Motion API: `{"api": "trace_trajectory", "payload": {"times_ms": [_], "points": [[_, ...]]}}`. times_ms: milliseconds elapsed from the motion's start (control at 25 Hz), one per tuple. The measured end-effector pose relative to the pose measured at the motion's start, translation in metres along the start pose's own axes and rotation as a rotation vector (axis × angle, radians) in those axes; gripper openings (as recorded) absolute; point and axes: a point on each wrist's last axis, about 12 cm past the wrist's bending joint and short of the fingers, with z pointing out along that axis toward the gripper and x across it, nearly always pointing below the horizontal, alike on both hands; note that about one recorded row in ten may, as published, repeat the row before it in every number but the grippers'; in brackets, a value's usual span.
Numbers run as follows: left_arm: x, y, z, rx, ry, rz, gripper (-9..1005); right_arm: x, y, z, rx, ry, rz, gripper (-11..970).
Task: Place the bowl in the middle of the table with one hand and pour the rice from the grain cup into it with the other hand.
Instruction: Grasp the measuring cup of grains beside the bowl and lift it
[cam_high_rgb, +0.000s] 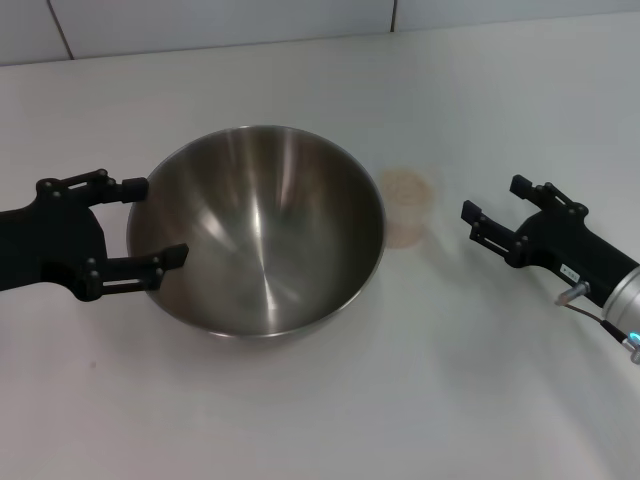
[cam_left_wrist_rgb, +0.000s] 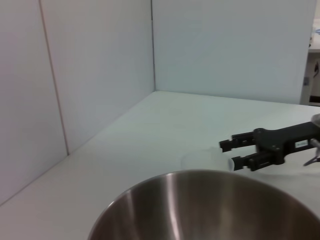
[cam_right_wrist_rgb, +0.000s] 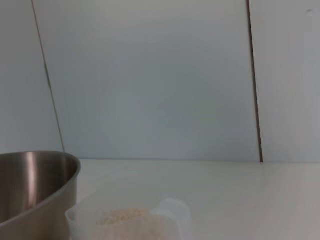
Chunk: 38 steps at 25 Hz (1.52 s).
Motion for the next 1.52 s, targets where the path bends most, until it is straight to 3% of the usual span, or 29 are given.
{"api": "trace_trajectory", "payload": {"times_ms": [440, 1200, 1520], "points": [[-0.001, -0.002, 0.007, 0.033, 0.013, -0.001, 842, -0.007, 0.003, 0.025, -0.007, 0.024, -0.013, 814], [0.001, -0.005, 0.011, 0.081, 0.044, -0.016, 842, -0.018, 0.003, 0.043, 0.022, 0.0, -0.016, 811], [-0.001, -0.003, 0.013, 0.088, 0.068, -0.016, 842, -0.018, 0.005, 0.043, 0.034, -0.021, -0.042, 560]]}}
